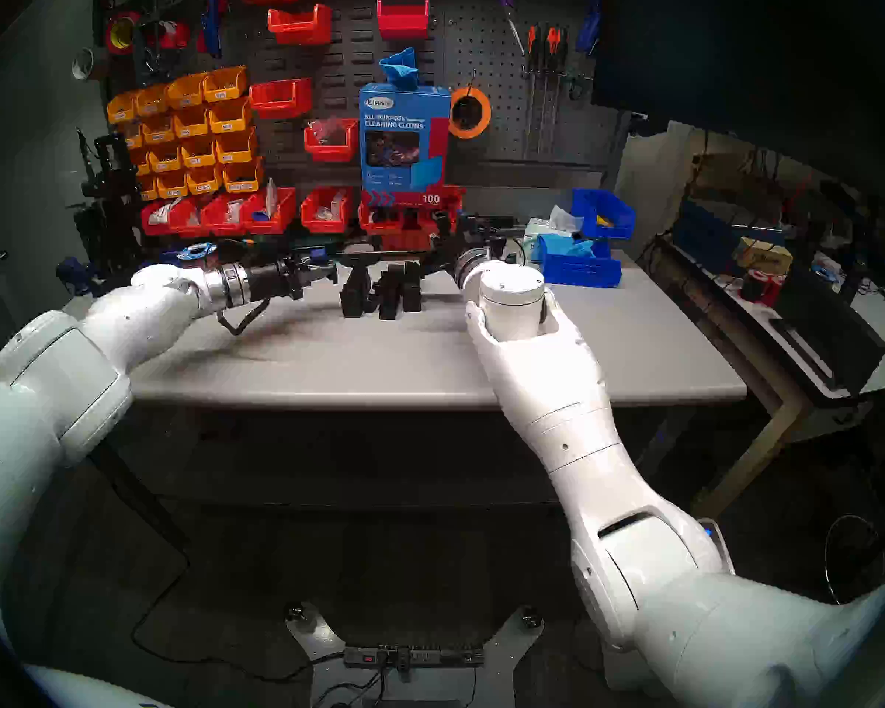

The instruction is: Clamp the two 3D printed pieces together with the clamp

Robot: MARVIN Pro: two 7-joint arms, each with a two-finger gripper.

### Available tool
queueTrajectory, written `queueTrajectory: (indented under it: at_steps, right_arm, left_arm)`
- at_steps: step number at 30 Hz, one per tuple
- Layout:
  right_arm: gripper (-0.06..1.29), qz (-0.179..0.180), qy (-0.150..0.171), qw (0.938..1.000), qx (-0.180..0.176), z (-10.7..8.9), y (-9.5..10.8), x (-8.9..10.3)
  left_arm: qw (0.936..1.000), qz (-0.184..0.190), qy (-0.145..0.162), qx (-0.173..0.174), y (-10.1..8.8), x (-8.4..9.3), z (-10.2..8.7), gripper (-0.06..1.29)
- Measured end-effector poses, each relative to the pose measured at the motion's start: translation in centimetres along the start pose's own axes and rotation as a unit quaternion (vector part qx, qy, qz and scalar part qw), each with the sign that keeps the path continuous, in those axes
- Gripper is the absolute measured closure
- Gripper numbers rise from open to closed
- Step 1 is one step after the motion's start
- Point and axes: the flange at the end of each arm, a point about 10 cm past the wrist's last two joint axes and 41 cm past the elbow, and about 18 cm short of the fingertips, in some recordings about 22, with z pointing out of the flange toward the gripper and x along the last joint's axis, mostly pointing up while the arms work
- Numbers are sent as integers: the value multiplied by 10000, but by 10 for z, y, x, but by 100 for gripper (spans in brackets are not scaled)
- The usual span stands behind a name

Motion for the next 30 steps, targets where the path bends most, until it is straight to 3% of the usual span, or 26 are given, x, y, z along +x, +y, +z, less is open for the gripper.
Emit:
queueTrajectory:
  at_steps: [30]
  right_arm:
    - [69, -52, -173, 9998, 10, 15, -3, -8]
  left_arm:
    - [9993, -84, -255, 262, 0, -11, 5, 115]
